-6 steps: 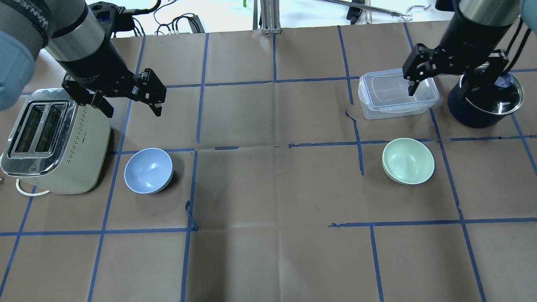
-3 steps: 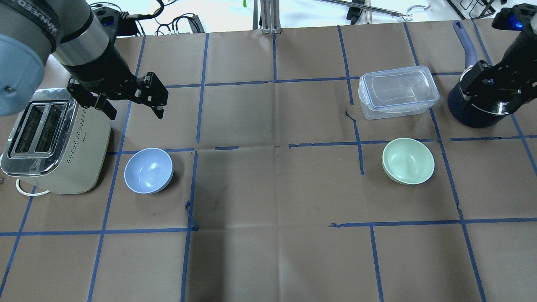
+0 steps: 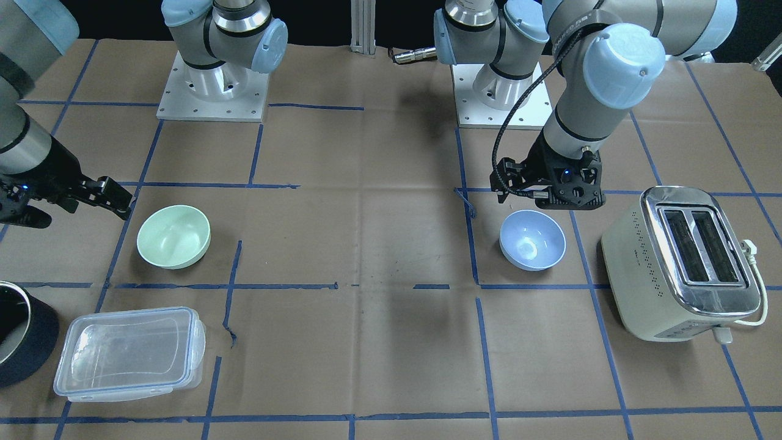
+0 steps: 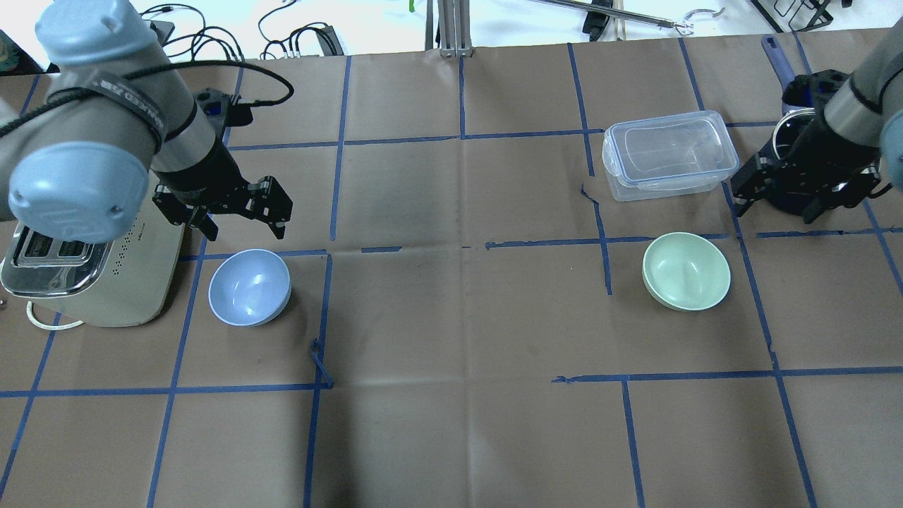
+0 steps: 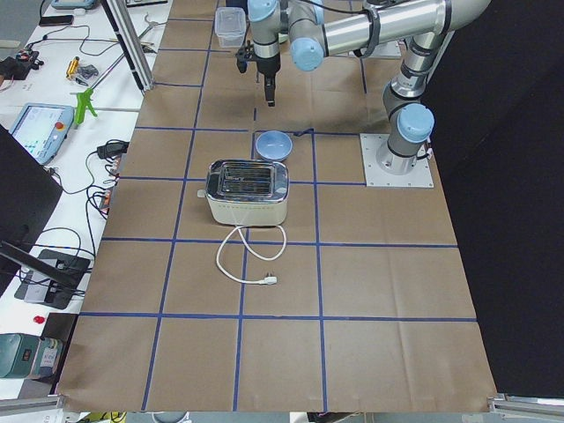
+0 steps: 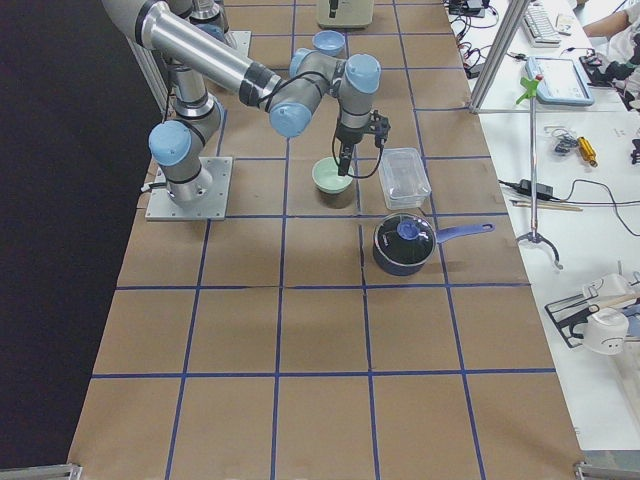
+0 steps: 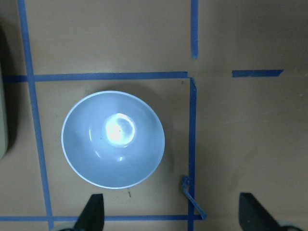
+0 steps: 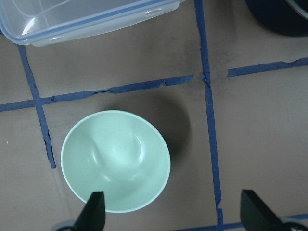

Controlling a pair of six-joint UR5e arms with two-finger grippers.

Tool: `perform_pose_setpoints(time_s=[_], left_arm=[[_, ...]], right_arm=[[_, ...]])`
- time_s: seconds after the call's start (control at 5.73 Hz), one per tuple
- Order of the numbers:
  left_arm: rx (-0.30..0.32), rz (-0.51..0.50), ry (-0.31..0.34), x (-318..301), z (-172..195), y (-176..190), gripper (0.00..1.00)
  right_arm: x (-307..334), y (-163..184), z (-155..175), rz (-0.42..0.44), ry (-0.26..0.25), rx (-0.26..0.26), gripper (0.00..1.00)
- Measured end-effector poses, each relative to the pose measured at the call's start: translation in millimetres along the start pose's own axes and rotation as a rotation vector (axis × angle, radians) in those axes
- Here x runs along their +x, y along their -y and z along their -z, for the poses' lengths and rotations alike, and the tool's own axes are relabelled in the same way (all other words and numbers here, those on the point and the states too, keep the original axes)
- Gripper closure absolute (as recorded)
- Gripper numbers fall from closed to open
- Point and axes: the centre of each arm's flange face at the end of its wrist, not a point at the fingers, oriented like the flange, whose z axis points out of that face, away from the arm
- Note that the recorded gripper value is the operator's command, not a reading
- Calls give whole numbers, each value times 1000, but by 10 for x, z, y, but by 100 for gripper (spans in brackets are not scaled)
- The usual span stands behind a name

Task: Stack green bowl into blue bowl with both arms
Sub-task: 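Lower left gripper to blue bowl rim while right gripper lowers to green bowl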

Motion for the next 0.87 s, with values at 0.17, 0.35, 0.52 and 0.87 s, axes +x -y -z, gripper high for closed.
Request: perform_pose_setpoints(time_s=[0.17, 0.35, 0.52, 0.87], left_arm=[[-13, -4, -2, -57, -416, 30, 4], [-33, -6, -5, -71, -752, 53, 4], [-65, -7, -9, -71, -1026, 94, 14], [-108, -5, -14, -79, -1373, 209, 79]], right_arm=[[-61, -11, -335, 23, -4, -2, 0], [-85, -63, -588, 66, -7, -7, 0], [-100, -135, -762, 143, -7, -10, 0], [-116, -231, -1020, 215, -4, -22, 9]])
